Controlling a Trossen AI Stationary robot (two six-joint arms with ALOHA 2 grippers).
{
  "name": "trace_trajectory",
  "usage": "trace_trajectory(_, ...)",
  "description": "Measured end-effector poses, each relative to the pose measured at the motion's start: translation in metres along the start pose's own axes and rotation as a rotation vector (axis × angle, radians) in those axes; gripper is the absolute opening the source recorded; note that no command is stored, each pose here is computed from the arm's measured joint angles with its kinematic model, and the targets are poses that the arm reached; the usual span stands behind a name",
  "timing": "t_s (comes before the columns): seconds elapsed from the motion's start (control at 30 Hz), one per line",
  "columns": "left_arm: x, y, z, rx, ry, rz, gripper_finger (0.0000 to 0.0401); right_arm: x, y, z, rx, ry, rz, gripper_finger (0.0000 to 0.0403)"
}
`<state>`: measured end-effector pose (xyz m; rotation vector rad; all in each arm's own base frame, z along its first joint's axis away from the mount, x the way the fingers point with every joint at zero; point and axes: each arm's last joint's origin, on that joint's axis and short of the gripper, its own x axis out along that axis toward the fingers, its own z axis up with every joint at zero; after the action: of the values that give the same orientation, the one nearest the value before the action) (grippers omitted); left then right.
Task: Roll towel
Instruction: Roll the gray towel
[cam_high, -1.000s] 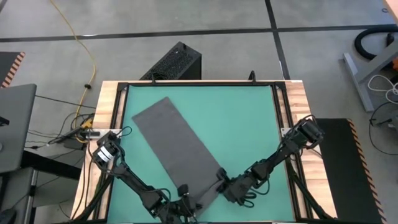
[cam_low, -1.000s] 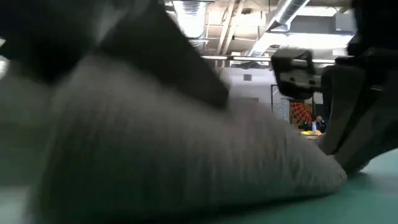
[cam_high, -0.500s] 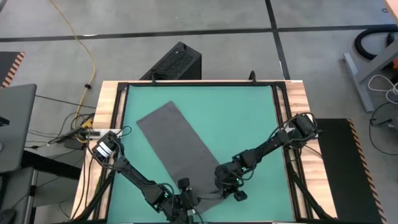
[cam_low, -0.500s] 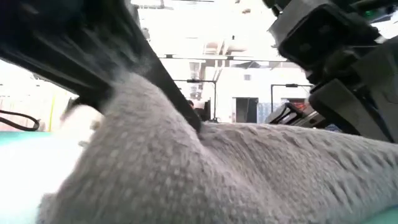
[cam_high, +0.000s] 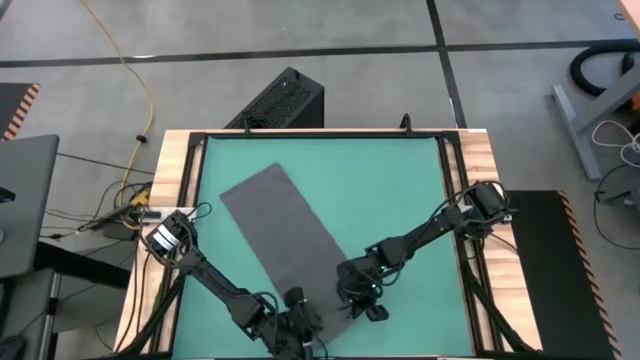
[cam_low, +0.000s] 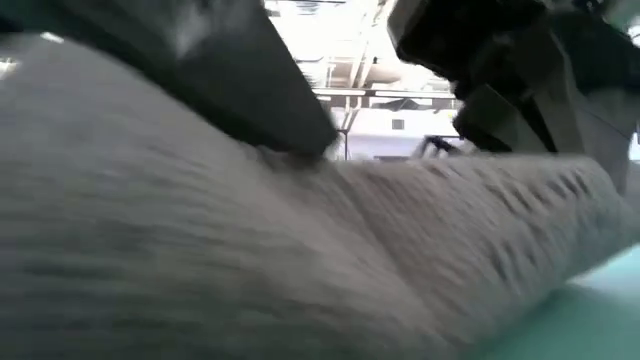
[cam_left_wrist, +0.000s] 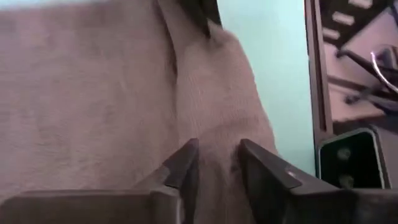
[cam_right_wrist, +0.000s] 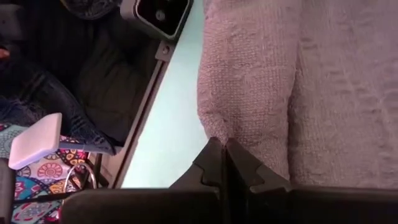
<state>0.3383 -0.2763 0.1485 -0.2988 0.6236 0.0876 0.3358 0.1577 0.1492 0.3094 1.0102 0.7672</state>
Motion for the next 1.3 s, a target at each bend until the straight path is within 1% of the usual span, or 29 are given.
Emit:
trace_trajectory(0.1,-0.009,-0.009,-0.007,0.017,-0.075,0.037,0.0129,-0.001,0.008,0.011,-0.013,-0.018,0.010,0.0021)
trace_trajectory(0.17,-0.009,-0.013,-0.014,0.000,-0.082,0.036,0.0135,-0.001,0.013,0.016,-0.023,-0.032,0.012,0.0021)
trace_trajectory(0.2,-0.007,-0.015,-0.019,-0.022,-0.090,0.029,0.0136,-0.001,0.015,0.018,-0.027,-0.039,0.007,0.0021)
trace_trajectory(0.27,0.002,-0.018,-0.036,-0.029,-0.104,0.039,0.0135,-0.001,0.017,0.021,-0.029,-0.053,-0.014,0.0021)
trace_trajectory(0.37,0.012,-0.022,-0.056,-0.062,-0.135,0.030,0.0128,-0.002,0.015,0.023,0.016,-0.072,-0.057,0.0021)
trace_trajectory(0.5,0.017,-0.024,-0.070,-0.111,-0.180,0.045,0.0116,-0.002,0.012,0.021,0.062,-0.079,-0.090,0.0021)
trace_trajectory(0.6,0.016,-0.024,-0.070,-0.127,-0.192,0.055,0.0108,-0.002,0.012,0.022,0.073,-0.089,-0.115,0.0021)
trace_trajectory(0.67,0.015,-0.024,-0.069,-0.112,-0.203,0.062,0.0103,-0.004,0.009,0.022,0.069,-0.089,-0.133,0.0021)
trace_trajectory(0.83,0.012,-0.025,-0.065,-0.120,-0.209,0.059,0.0098,-0.006,0.004,0.020,-0.008,-0.077,-0.209,0.0021)
trace_trajectory(0.9,0.009,-0.026,-0.062,-0.120,-0.208,0.056,0.0097,-0.004,0.000,0.020,-0.024,-0.078,-0.212,0.0021)
trace_trajectory(0.97,0.006,-0.027,-0.057,-0.130,-0.213,0.046,0.0097,0.000,-0.007,0.018,-0.010,-0.061,-0.213,0.0021)
trace_trajectory(1.1,-0.004,-0.030,-0.045,-0.123,-0.232,0.041,0.0097,0.013,-0.032,0.010,0.029,-0.012,-0.193,0.0021)
trace_trajectory(1.23,-0.020,-0.029,-0.031,-0.102,-0.237,0.078,0.0097,0.016,-0.044,0.009,0.047,-0.007,-0.164,0.0021)
trace_trajectory(1.3,-0.034,-0.028,-0.022,-0.082,-0.259,0.116,0.0097,0.015,-0.046,0.009,0.054,-0.009,-0.167,0.0021)
